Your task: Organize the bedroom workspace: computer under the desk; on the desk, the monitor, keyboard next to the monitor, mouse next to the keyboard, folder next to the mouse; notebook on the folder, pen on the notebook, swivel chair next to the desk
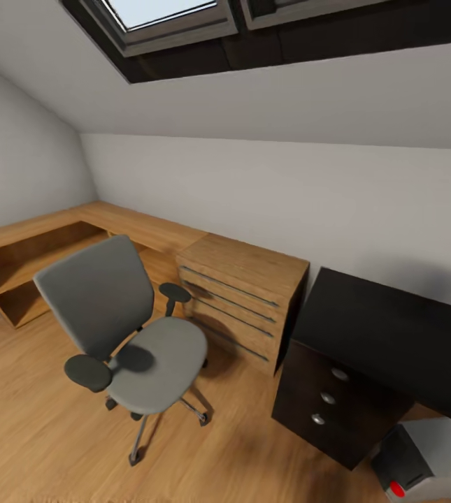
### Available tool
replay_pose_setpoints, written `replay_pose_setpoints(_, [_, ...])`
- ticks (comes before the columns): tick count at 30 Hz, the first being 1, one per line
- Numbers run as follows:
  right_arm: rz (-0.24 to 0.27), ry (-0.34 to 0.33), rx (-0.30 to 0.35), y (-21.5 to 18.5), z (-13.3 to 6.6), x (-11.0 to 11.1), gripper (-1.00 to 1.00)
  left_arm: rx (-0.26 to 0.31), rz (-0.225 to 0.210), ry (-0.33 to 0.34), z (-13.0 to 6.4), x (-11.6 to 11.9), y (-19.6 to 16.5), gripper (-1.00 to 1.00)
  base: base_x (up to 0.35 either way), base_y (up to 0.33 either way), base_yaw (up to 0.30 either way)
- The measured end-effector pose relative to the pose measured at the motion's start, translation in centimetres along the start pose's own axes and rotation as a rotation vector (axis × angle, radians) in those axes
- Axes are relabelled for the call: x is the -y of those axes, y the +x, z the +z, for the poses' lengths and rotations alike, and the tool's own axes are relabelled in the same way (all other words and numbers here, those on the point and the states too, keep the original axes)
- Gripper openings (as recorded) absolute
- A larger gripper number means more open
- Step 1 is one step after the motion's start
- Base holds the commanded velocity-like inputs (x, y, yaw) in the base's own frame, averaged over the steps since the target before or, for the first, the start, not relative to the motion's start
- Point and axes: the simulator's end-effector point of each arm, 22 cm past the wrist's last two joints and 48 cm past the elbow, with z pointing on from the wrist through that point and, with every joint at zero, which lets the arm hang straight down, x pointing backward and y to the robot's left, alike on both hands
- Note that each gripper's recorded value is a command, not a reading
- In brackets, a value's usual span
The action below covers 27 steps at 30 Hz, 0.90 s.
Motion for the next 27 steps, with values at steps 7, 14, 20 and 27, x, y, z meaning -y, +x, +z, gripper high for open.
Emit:
replay_pose_setpoints(7, [-0.110, -0.064, 0.076, -0.9, -0.1, 0.8, 1.00, 0.155, 0.008, -0.052, -1.1, -3.1, -0.8, 1.00, 0.000, 0.000, 0.287])
replay_pose_setpoints(14, [-0.205, -0.141, 0.140, -1.2, -0.9, 0.3, 1.00, 0.205, 0.020, -0.050, -1.7, -3.2, -1.1, 1.00, 0.000, 0.000, 0.286])
replay_pose_setpoints(20, [-0.209, -0.151, 0.155, -1.4, -1.1, 0.1, 1.00, 0.201, 0.118, 0.031, -2.0, -0.8, -0.4, 1.00, -0.192, 0.000, 0.252])
replay_pose_setpoints(27, [-0.210, -0.149, 0.164, -1.7, -1.1, 0.2, 1.00, 0.207, 0.125, 0.043, -2.1, -0.3, -0.5, 1.00, -0.134, 0.000, 0.191])
